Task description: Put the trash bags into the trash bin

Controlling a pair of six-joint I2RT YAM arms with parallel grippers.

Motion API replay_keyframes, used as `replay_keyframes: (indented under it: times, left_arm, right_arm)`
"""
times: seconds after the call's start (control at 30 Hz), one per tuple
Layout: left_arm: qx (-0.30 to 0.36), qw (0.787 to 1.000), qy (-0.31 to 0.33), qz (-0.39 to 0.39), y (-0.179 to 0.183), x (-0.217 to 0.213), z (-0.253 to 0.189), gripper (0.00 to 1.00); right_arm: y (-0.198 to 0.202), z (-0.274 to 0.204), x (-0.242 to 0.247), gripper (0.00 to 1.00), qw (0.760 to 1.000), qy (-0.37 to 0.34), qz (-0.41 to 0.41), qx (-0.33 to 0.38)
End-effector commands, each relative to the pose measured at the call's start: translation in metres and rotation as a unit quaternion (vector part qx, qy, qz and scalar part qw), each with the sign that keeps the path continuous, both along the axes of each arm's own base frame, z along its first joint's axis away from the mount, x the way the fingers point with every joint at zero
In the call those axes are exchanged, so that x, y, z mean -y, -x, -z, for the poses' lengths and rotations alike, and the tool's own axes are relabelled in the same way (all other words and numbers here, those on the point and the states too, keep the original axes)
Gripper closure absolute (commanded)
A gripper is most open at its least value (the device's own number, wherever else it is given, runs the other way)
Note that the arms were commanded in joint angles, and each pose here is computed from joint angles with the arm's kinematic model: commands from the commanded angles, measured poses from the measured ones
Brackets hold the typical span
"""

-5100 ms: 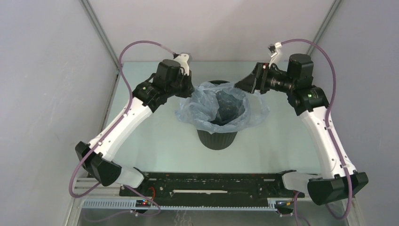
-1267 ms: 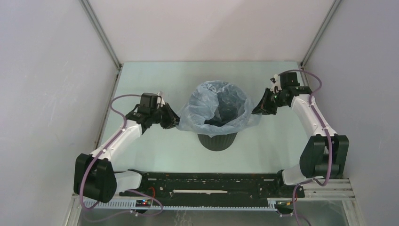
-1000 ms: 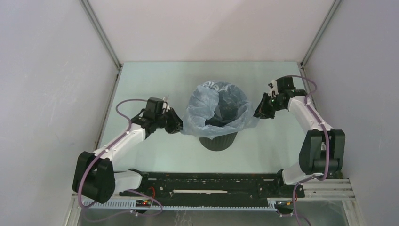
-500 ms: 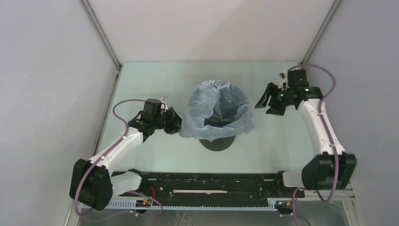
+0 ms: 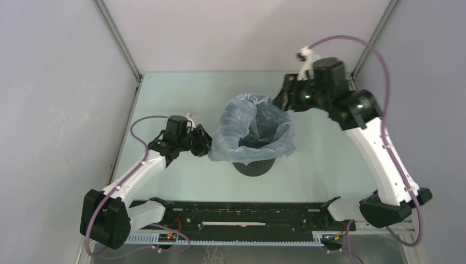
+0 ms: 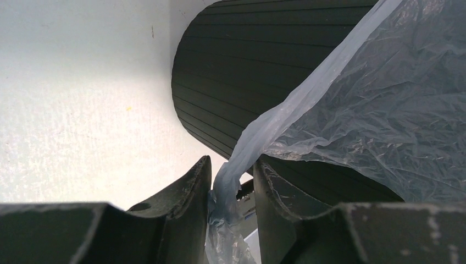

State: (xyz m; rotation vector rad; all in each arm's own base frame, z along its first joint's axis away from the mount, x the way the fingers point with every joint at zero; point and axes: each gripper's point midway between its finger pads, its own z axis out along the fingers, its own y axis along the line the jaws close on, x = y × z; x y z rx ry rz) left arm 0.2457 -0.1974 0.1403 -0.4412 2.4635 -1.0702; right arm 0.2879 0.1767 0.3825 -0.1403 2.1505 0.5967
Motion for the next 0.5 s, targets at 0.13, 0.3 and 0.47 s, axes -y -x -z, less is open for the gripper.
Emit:
replay_keyframes:
  times: [0.13,0.3,0.47]
  left_arm:
    - [0.017,1.0,0.015,0.004,0.001,0.003,-0.009,0.61]
    - [0.013,0.999,0.029,-0.001,0.001,0.006,-0.006,0.61]
    - [0.01,0.999,0.035,-0.007,-0.002,0.007,-0.005,0.63]
  right_arm:
    - [0.019,0.103,-0.1,0.65,0.991,0.031,-0.085,-0.1]
    - [0.005,0.16,-0.118,0.76,0.992,0.032,-0.068,-0.104]
    - [-0.018,0.2,-0.13,0.84,0.992,0.068,-0.041,-0.101]
